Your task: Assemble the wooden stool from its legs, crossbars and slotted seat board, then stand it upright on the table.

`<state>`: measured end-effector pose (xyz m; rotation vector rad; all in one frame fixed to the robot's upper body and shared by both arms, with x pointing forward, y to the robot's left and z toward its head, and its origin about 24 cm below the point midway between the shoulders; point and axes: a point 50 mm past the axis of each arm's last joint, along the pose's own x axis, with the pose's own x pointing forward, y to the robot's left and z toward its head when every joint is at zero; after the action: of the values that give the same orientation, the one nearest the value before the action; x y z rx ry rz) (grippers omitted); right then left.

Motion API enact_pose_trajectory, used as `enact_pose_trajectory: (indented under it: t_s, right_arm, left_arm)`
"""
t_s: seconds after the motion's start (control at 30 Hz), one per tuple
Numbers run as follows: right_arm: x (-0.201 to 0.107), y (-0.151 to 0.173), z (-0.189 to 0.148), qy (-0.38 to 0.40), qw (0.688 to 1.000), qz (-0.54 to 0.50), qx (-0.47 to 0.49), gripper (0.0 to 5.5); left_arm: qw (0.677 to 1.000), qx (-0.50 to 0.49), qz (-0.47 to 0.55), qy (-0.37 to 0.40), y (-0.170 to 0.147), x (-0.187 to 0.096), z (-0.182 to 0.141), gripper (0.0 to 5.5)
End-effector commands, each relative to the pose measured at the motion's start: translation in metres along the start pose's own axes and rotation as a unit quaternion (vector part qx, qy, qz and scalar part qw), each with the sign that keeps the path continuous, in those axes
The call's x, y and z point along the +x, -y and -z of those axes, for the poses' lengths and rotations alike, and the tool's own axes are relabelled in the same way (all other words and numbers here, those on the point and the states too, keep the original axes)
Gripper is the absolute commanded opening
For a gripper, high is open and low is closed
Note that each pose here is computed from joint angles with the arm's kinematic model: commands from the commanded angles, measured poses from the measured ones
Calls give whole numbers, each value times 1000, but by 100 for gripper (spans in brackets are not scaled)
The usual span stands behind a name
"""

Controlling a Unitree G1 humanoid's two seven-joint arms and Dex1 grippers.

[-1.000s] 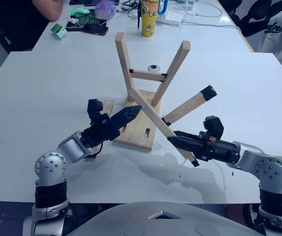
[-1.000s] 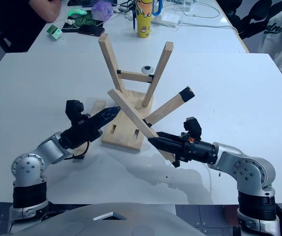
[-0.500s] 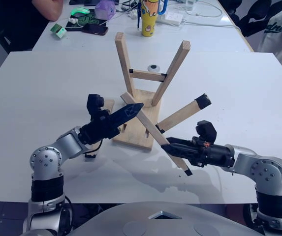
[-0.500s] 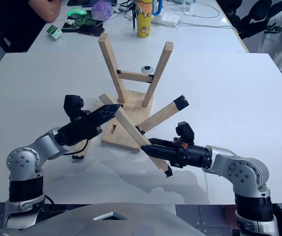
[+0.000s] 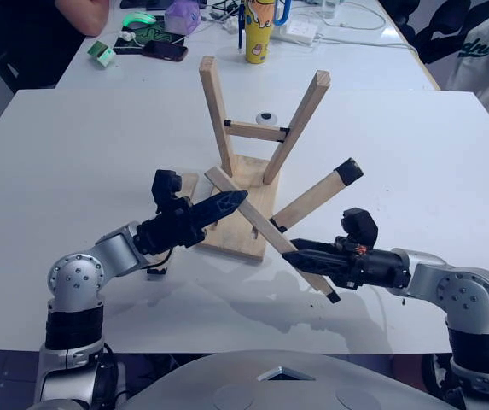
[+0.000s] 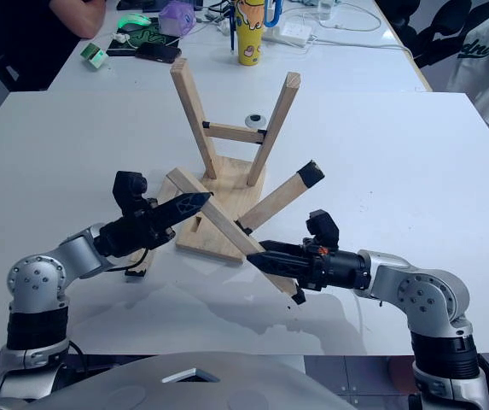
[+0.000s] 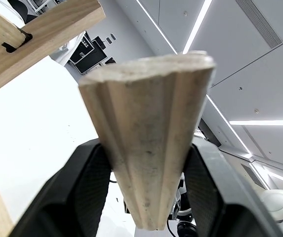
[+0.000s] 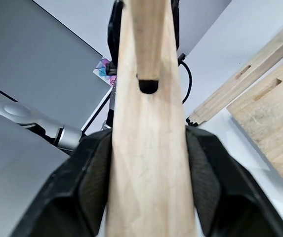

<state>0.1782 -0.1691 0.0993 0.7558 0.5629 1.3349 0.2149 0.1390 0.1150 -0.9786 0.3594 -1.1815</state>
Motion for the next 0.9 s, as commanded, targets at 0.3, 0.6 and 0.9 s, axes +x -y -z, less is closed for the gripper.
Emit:
enact_pose_trajectory:
  t_s: [0.3,0.6,0.9]
  right_arm:
    - [-30,13,-16,45,994,97,-20,372]
    - [-6,35,17,-114,908,237,-325,372]
    - [44,42,33,-148,795,190,-557,499]
  left_arm:
    - [997,69,-38,6,-1,-24,-33,210]
    - [970,224,-78,51,62,-86,-139,210]
    - [960,261,-84,61,61,-85,-162,210]
